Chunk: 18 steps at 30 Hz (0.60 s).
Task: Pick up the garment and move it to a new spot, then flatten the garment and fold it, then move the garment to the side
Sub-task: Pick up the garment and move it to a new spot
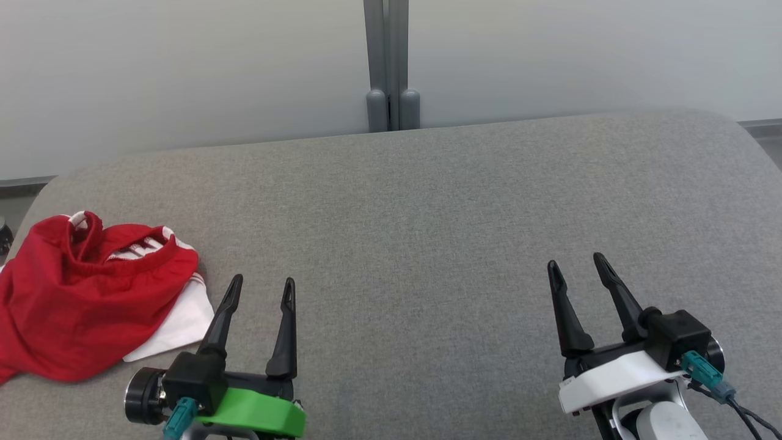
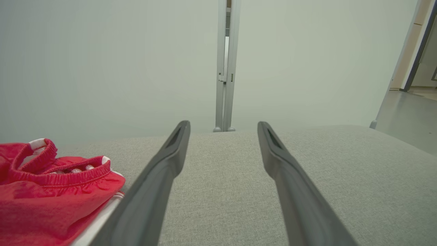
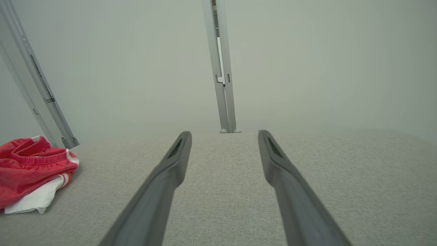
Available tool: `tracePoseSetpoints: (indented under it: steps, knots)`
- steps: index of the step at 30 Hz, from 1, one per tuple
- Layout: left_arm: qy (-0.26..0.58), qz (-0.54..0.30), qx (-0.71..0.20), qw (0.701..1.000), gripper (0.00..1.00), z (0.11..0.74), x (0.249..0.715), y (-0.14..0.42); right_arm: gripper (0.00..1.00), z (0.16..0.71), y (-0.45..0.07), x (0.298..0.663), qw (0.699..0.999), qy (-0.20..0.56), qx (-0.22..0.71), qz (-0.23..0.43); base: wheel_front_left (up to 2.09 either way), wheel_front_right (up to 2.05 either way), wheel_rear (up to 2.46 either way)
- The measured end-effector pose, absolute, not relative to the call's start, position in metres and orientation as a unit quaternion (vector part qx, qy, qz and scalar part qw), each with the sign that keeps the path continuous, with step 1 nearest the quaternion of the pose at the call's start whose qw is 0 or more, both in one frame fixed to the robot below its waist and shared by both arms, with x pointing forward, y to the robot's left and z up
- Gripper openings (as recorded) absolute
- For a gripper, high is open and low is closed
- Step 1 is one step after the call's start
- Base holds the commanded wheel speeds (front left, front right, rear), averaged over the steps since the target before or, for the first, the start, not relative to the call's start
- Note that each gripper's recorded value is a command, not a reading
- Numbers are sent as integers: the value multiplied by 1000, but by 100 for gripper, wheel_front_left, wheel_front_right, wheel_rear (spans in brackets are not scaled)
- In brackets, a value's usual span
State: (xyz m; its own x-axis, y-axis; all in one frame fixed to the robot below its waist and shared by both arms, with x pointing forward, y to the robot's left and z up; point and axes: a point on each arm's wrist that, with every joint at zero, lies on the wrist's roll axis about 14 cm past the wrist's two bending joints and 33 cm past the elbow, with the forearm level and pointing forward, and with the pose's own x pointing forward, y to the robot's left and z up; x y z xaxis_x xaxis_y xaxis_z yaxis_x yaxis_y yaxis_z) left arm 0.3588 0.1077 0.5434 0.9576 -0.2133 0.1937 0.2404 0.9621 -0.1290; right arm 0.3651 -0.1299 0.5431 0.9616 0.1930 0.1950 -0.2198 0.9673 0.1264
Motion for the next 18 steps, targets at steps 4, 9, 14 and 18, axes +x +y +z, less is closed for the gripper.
tracePoseSetpoints:
  steps: [4, 9, 14, 18]
  knots:
    - [-94, -119, -64, 986, 100, 545, 358, 106, 100, 544, -129, 364, 988, -94, 64, 106, 0, 0, 0]
    - [-98, -122, -57, 986, 100, 547, 357, 104, 100, 545, -129, 363, 988, -97, 58, 106, 0, 0, 0]
    - [-98, -123, -57, 986, 100, 547, 357, 104, 100, 545, -132, 362, 988, -97, 57, 103, 0, 0, 0]
    - [-100, -129, -44, 986, 100, 547, 356, 100, 100, 543, -133, 361, 989, -95, 58, 101, 0, 0, 0]
